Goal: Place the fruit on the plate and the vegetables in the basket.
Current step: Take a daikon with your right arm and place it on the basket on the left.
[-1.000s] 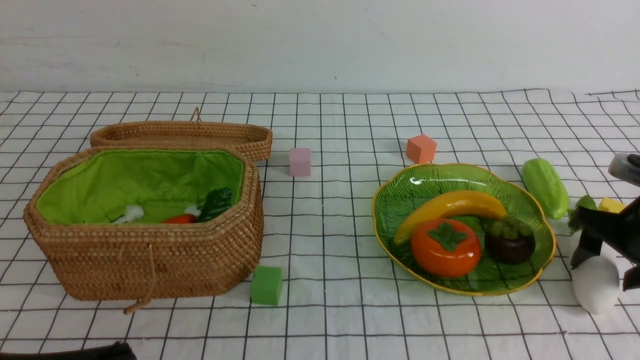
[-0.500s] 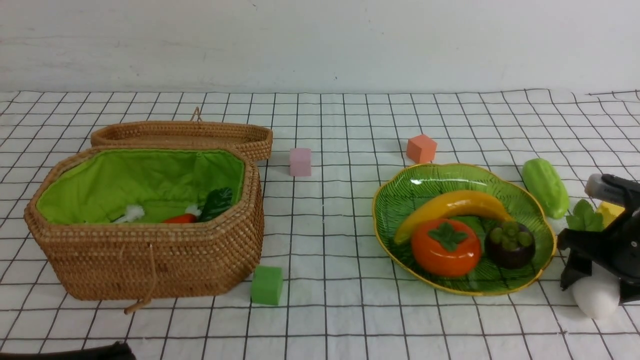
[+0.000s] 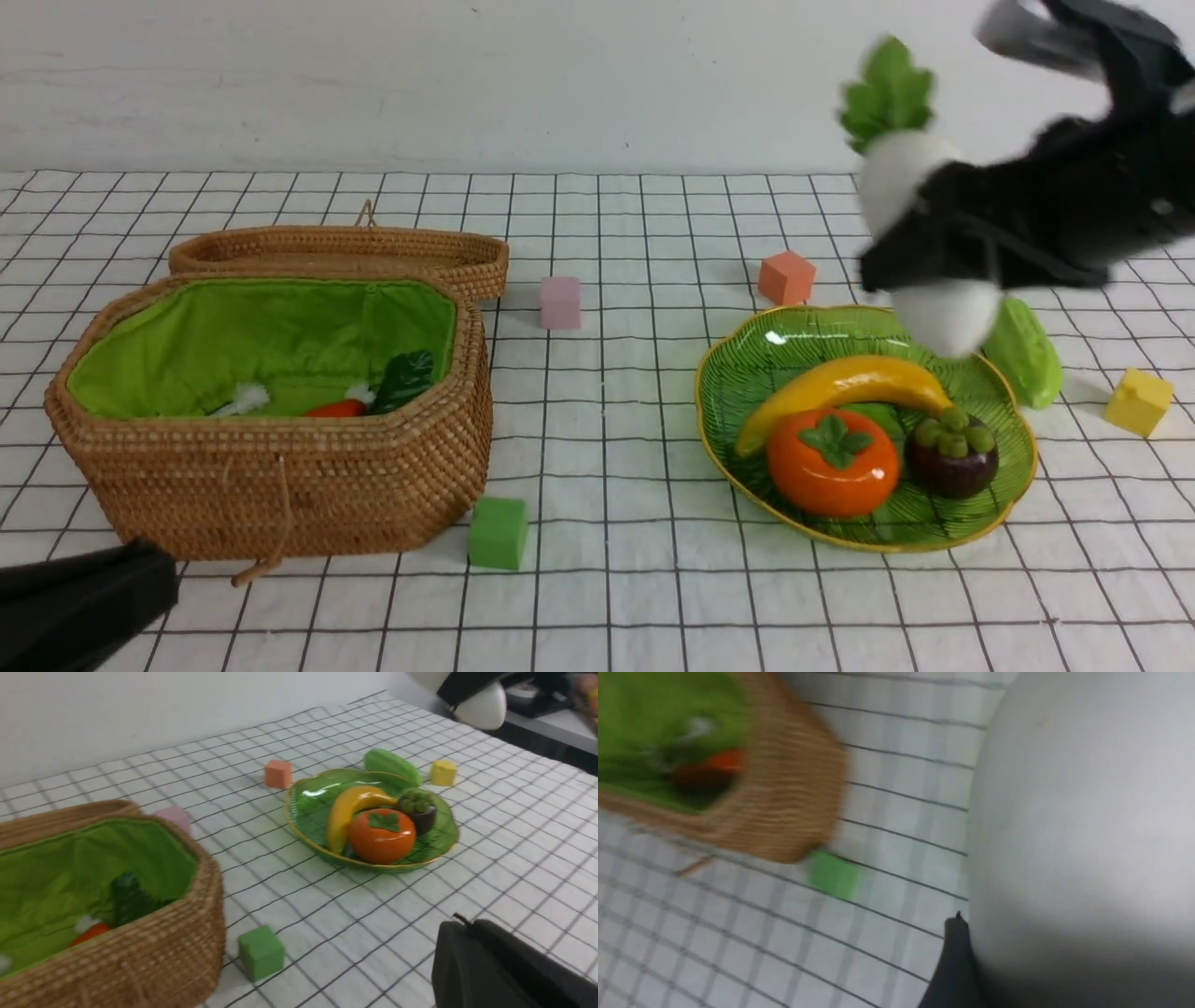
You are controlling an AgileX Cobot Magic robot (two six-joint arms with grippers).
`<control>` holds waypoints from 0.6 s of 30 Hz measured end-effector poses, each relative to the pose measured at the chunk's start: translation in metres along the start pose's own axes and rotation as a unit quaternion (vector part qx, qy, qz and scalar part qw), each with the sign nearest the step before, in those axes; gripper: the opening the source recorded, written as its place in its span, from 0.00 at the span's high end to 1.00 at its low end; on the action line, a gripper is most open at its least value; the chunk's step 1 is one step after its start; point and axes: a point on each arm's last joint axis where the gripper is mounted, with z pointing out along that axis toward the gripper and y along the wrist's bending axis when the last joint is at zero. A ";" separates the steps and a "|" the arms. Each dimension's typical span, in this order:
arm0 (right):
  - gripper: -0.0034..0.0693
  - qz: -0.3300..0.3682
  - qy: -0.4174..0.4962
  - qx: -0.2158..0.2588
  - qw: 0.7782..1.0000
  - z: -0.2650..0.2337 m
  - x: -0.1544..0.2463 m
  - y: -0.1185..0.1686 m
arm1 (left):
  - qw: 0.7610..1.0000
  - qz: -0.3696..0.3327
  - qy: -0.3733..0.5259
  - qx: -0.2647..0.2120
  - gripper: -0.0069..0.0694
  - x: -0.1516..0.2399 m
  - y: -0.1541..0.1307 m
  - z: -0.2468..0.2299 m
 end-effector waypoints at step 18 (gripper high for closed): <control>0.21 -0.322 -0.076 -0.184 0.925 0.217 -0.022 0.161 | 0.983 -0.100 -0.025 -0.155 0.93 -0.002 0.028 -0.004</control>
